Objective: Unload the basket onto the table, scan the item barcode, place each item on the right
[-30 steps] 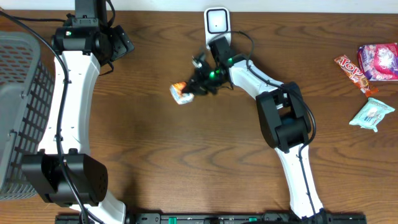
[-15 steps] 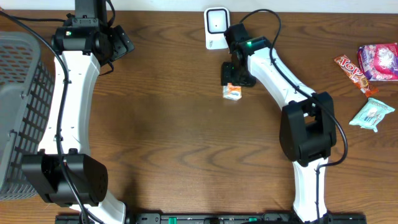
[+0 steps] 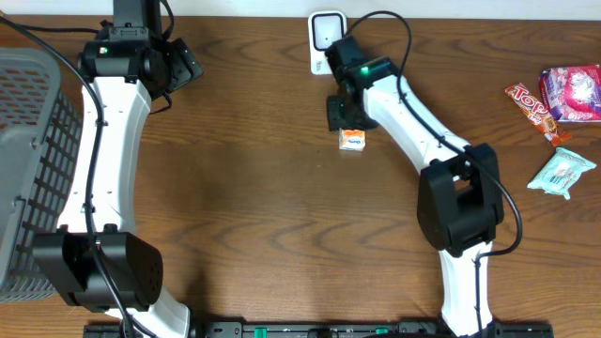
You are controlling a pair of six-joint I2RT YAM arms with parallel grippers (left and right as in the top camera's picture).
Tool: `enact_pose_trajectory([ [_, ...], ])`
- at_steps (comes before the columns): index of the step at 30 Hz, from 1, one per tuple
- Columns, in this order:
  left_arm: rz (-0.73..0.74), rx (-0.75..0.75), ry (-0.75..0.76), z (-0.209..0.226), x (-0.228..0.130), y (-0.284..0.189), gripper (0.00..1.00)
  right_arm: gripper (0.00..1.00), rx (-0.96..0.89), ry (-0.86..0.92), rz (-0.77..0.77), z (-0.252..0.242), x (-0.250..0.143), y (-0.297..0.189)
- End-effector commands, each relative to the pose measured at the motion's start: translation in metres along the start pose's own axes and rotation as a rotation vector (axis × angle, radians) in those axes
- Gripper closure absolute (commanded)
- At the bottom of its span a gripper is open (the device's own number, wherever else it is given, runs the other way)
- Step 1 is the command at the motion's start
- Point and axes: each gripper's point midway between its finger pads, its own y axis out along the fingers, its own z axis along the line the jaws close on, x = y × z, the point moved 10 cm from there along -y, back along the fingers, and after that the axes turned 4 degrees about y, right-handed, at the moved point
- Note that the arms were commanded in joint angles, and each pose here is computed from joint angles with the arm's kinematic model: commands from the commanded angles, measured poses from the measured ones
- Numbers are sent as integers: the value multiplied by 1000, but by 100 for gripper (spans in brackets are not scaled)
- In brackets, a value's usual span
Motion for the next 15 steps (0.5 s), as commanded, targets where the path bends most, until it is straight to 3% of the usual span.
enact_pose_trajectory([
  [1,-3,18,5,1,0,2,2,51,-102,-45,-31,7,-6,8],
  [7,-4,17,5,1,0,2,2,52,-183,-79,11,14,-17,43],
  [11,-4,17,5,1,0,2,2,60,-207,-87,54,14,-24,61],
  [13,-4,17,5,1,0,2,2,71,-211,-86,61,14,-25,62],
  [15,-3,18,5,1,0,2,2,89,-210,-85,59,14,-25,62],
])
